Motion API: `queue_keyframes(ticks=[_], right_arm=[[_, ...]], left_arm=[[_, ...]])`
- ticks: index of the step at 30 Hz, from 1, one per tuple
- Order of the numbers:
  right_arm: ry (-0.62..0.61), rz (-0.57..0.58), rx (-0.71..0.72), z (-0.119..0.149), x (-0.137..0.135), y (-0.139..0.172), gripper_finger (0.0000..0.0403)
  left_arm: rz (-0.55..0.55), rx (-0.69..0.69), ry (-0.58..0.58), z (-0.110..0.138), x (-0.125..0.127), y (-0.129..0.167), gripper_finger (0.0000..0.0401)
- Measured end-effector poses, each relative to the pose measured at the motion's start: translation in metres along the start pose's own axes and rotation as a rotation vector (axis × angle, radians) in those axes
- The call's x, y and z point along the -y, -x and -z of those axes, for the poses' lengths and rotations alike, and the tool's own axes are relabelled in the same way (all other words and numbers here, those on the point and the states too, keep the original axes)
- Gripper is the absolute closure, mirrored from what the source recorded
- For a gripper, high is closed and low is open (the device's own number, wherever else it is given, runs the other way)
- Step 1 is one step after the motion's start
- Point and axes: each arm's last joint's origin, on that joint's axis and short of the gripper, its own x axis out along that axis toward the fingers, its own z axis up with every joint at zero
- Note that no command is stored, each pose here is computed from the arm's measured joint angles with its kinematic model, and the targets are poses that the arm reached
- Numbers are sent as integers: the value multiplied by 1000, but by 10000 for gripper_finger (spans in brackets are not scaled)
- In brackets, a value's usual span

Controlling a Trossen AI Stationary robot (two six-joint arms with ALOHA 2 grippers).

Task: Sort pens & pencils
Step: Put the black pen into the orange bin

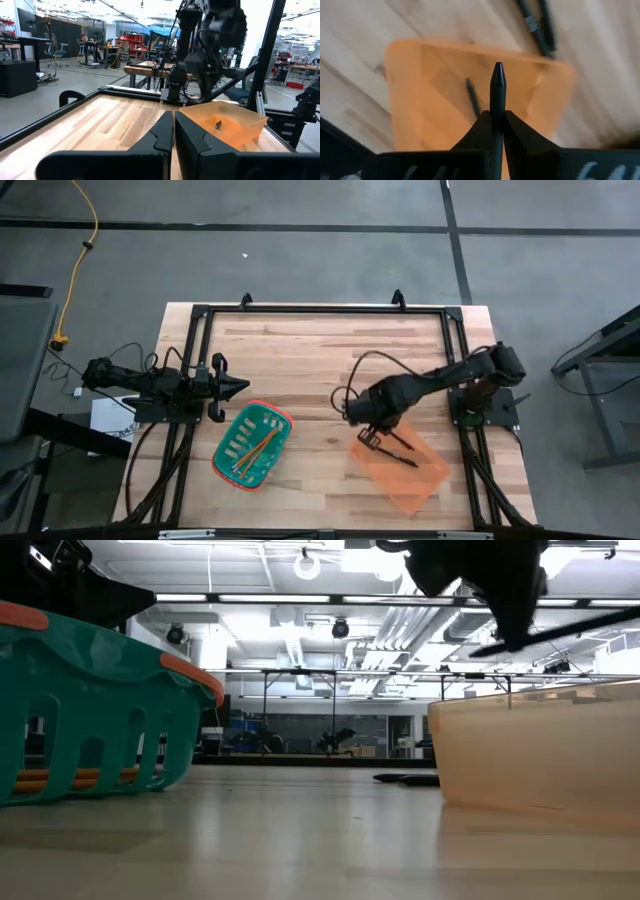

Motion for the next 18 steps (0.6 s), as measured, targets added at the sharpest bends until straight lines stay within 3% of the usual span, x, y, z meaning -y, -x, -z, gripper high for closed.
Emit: queue_keyframes(ticks=[18], right_arm=[[-51, -109, -24, 31, 4, -94, 391]], left_arm=[[0, -1, 0, 0, 0, 0, 396]])
